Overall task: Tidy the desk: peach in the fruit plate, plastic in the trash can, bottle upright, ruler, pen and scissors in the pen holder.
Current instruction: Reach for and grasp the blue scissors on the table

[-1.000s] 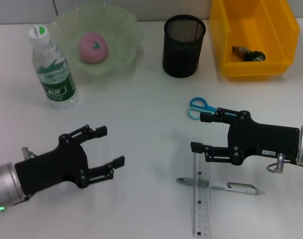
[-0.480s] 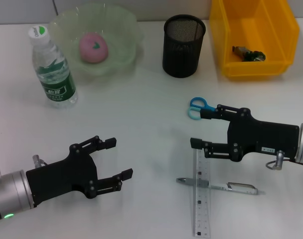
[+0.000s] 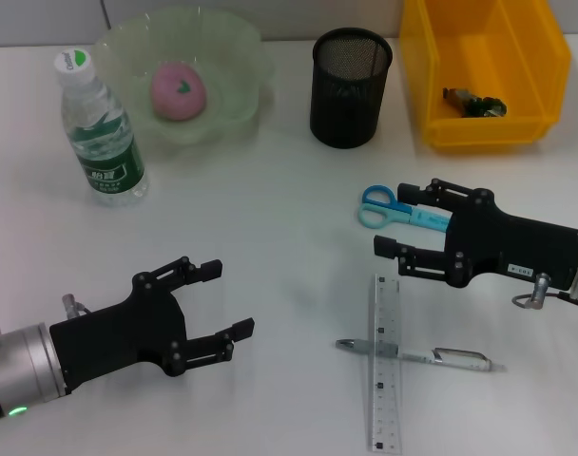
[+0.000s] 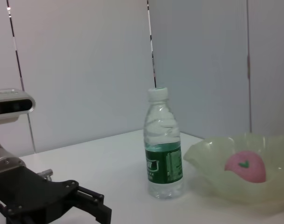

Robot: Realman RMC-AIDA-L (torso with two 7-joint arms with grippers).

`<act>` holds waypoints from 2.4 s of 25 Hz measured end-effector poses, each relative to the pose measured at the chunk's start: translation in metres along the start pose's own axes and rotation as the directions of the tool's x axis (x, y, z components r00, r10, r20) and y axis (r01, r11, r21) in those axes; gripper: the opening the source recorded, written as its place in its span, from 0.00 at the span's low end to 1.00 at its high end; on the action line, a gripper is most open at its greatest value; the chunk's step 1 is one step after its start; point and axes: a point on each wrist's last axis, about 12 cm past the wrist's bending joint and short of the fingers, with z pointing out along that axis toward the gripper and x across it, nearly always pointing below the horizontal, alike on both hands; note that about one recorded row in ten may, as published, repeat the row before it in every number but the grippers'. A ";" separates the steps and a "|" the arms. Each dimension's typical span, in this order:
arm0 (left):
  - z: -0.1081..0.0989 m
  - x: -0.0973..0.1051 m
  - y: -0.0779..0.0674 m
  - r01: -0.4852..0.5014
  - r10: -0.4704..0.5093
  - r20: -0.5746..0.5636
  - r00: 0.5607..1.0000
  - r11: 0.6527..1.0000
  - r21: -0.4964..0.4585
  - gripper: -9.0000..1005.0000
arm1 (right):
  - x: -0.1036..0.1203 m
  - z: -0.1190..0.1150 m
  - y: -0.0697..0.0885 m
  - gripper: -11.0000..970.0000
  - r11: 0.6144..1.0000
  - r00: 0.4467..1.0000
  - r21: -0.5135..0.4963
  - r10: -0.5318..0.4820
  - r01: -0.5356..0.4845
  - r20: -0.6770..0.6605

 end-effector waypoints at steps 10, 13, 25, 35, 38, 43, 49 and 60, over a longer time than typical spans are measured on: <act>0.000 0.000 0.000 0.013 -0.013 0.005 1.000 1.000 -0.003 0.83 | 0.000 -0.002 -0.008 0.81 0.996 0.998 0.058 0.062 -0.062 0.003; 0.001 0.001 -0.001 0.018 -0.018 0.006 1.000 1.000 -0.004 0.83 | -0.004 -0.004 -0.013 0.81 0.993 0.995 0.064 0.095 -0.095 -0.003; 0.002 0.001 -0.001 0.014 -0.014 0.007 1.000 1.000 -0.008 0.83 | -0.041 0.003 -0.033 0.81 0.981 0.958 -0.010 0.189 -0.196 -0.216; 0.002 0.001 0.000 0.013 -0.013 0.004 1.000 1.000 -0.012 0.83 | -0.083 0.022 -0.053 0.81 0.978 0.863 -0.016 0.177 -0.209 -0.474; 0.002 0.001 -0.001 0.014 -0.014 0.004 1.000 1.000 -0.012 0.83 | -0.092 0.026 -0.058 0.81 0.976 0.829 0.013 0.191 -0.216 -0.525; 0.003 0.001 -0.001 0.021 -0.021 0.012 1.000 1.000 -0.017 0.83 | -0.114 0.040 -0.065 0.81 0.983 0.736 0.053 0.165 -0.173 -0.657; 0.003 0.000 0.000 0.023 -0.023 0.017 1.000 0.999 -0.023 0.83 | -0.124 0.055 -0.064 0.81 0.995 0.658 0.049 0.095 -0.087 -0.747; 0.005 0.000 -0.001 0.033 -0.032 0.026 0.999 0.999 -0.025 0.83 | -0.125 0.089 -0.058 0.81 0.994 0.547 -0.034 -0.088 0.108 -0.833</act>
